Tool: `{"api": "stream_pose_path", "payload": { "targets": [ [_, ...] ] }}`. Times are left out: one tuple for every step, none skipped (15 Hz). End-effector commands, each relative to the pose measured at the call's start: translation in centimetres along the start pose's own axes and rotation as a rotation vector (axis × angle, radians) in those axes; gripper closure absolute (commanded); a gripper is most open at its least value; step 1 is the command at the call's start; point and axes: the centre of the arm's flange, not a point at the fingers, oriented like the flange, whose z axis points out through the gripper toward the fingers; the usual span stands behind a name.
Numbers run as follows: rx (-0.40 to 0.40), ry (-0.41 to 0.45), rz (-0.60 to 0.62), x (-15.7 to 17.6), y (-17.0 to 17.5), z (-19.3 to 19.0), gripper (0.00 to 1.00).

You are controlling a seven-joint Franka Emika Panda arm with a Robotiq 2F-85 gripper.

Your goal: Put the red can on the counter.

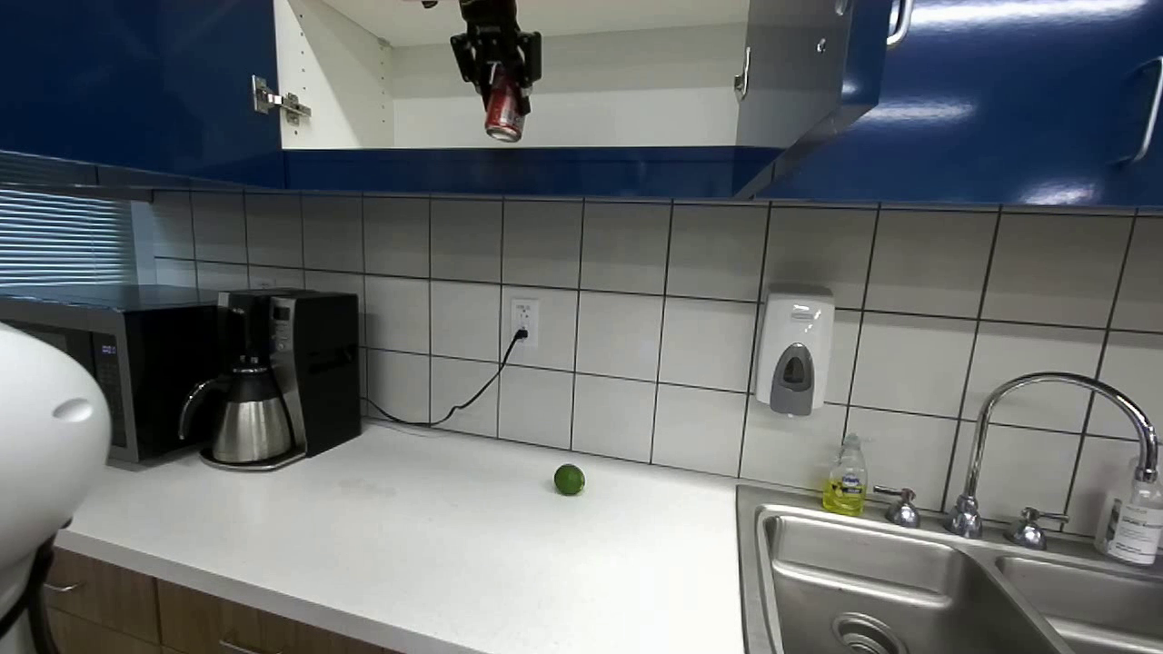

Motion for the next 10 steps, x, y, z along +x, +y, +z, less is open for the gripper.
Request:
{"api": "stream_pose_path", "payload": {
  "targets": [
    [0.014, -0.018, -0.023, -5.2, 2.2, -0.6, 0.61],
    [0.014, -0.032, -0.024, -6.0, 2.7, -0.4, 0.61],
    [0.011, -0.045, -0.023, -6.8, 3.1, -0.2, 0.61],
    [0.011, -0.058, -0.024, -7.6, 3.5, 0.1, 0.61],
    [0.009, -0.073, -0.023, -8.2, 4.0, 0.5, 0.61],
    [0.007, -0.089, -0.025, -9.0, 4.4, 1.0, 0.61],
    [0.006, -0.1, -0.027, -9.7, 4.7, 1.5, 0.61],
    [0.005, -0.116, -0.027, -10.4, 5.1, 2.1, 0.61],
    [0.003, -0.125, -0.028, -11.1, 5.5, 2.9, 0.61],
    [0.001, -0.137, -0.032, -11.7, 5.8, 3.7, 0.61]
  ]
}}
